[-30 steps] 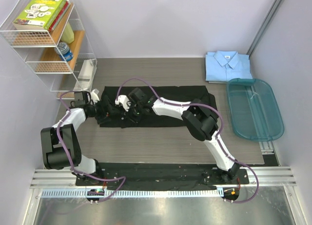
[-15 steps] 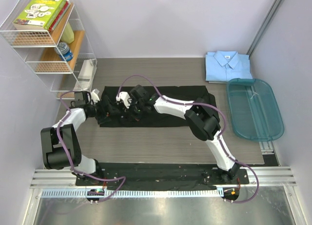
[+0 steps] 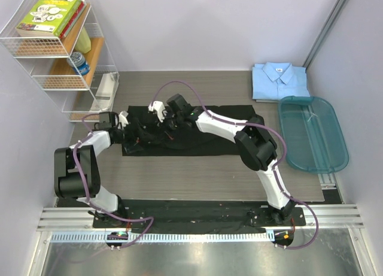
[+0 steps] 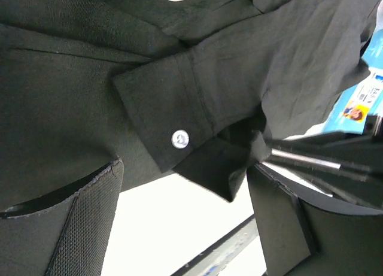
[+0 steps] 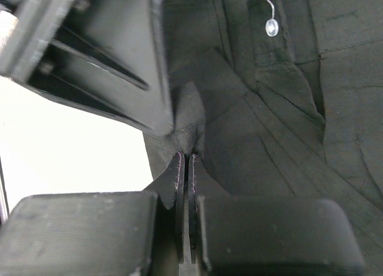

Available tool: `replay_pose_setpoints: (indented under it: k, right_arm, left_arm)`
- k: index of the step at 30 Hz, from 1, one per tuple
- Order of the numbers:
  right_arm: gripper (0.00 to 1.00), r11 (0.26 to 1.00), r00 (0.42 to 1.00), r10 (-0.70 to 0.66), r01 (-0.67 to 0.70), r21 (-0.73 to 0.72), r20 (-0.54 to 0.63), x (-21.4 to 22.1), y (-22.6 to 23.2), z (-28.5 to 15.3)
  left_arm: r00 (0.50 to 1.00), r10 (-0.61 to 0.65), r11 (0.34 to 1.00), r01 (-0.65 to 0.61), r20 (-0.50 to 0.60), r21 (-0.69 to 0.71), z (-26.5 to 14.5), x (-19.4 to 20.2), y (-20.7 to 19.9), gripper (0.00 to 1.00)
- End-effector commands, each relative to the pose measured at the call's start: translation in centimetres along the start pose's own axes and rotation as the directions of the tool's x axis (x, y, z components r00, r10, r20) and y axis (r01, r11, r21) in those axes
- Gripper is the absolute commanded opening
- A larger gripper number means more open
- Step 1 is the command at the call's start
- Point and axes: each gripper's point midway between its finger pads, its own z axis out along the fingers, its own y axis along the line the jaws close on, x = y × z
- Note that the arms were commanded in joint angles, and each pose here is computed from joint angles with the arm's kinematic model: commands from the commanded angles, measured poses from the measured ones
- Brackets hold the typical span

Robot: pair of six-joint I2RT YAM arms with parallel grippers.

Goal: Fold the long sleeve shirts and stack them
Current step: Neatly place the folded shirt into the bin

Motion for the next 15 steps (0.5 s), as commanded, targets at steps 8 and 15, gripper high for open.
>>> replay_pose_setpoints:
  k: [8, 15]
  right_arm:
    - [0.06, 0.998, 0.995, -0.036, 0.040, -0.044, 0.098, -4.2, 1.7, -1.5]
    - [0.16, 0.998, 0.996, -0.009, 0.014, -0.057, 0.089, -3.7, 1.6, -0.7]
  left_arm:
    - [0.994, -0.106, 0.989, 0.103, 0.024, 0.105, 1.9, -1.4, -1.9, 0.80]
    - [0.995, -0.096, 0.983, 0.096, -0.009, 0.156, 2.4, -1.0, -2.9, 0.37]
